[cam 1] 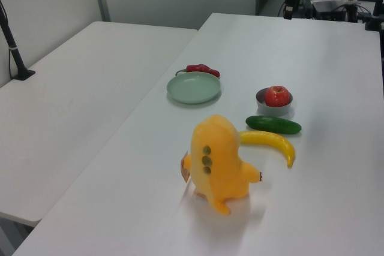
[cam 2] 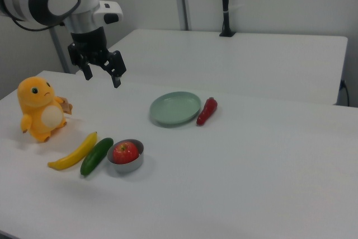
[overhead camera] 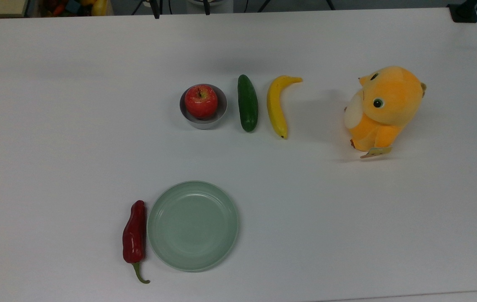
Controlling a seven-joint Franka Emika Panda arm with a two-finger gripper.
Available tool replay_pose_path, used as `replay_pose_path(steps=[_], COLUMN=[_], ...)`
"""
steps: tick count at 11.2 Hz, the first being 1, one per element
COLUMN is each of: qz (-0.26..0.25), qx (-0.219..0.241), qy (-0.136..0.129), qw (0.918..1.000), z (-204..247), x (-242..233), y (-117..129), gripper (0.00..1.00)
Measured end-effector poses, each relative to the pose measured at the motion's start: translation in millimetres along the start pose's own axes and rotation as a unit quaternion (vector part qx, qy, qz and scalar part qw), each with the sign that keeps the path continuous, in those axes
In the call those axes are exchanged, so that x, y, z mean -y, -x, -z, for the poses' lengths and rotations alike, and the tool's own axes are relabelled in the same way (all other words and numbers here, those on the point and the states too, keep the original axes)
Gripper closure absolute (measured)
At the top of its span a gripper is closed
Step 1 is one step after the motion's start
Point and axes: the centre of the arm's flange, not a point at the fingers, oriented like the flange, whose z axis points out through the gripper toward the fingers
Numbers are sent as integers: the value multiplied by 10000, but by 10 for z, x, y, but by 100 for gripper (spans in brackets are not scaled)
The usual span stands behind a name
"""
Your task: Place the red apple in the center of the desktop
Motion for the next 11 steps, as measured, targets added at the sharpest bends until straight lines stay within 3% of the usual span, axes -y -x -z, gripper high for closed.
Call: replay_pose_path(steps=[6, 11], qz=[9, 293], qx=[44, 710], qy=[-1, -55], qw=[10000, 9970], z=[-28, -364], x=[-1, 59], y=[-2, 99], gripper=[0, 0])
